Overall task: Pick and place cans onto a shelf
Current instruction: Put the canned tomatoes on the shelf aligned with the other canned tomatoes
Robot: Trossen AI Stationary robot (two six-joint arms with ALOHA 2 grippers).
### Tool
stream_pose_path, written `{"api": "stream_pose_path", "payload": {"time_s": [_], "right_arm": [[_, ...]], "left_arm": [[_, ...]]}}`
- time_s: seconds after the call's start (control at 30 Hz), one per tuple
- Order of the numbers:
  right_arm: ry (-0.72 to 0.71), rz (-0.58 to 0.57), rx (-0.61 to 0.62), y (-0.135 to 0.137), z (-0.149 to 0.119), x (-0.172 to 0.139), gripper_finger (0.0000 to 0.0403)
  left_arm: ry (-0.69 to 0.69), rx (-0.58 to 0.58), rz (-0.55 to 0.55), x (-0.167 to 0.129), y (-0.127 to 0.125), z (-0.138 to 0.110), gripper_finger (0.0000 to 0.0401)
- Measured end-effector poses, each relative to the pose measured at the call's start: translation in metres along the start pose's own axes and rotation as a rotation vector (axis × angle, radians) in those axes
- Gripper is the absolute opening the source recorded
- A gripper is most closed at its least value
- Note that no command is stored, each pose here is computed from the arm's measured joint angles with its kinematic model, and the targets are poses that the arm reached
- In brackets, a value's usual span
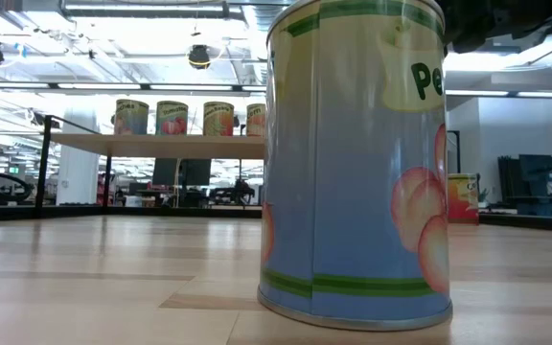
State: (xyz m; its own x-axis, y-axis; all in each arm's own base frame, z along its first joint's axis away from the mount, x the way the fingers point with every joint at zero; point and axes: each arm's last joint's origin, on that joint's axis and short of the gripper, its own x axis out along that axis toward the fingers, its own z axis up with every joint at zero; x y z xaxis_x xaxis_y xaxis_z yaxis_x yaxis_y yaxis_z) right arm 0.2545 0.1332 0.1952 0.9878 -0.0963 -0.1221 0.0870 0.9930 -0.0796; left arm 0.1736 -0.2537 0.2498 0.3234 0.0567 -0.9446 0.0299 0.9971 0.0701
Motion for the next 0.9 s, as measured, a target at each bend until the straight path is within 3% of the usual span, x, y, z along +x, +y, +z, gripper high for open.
{"api": "stream_pose_path", "payload": {"time_s": [0.17, 0.43, 0.67, 0.9], "right_arm": [[-0.006, -0.020, -0.015, -0.005, 0.001, 0.003, 0.0011], [-0.020, -0.085, -0.058, -0.023, 0.003, 0.014, 0.0011], [-0.019, -0.098, -0.105, -0.033, 0.005, 0.017, 0.0011], [-0.043, -0.119, -0.133, -0.042, 0.014, 0.016, 0.0012]], "left_arm": [[-0.106, -0.051, -0.016, -0.031, 0.043, 0.020, 0.0000], [-0.199, -0.186, 0.102, -0.073, 0.157, 0.041, 0.0000], [-0.132, -0.285, 0.276, -0.101, 0.247, 0.048, 0.0000], [-0.062, -0.355, 0.388, -0.117, 0.314, 0.049, 0.0000]]}}
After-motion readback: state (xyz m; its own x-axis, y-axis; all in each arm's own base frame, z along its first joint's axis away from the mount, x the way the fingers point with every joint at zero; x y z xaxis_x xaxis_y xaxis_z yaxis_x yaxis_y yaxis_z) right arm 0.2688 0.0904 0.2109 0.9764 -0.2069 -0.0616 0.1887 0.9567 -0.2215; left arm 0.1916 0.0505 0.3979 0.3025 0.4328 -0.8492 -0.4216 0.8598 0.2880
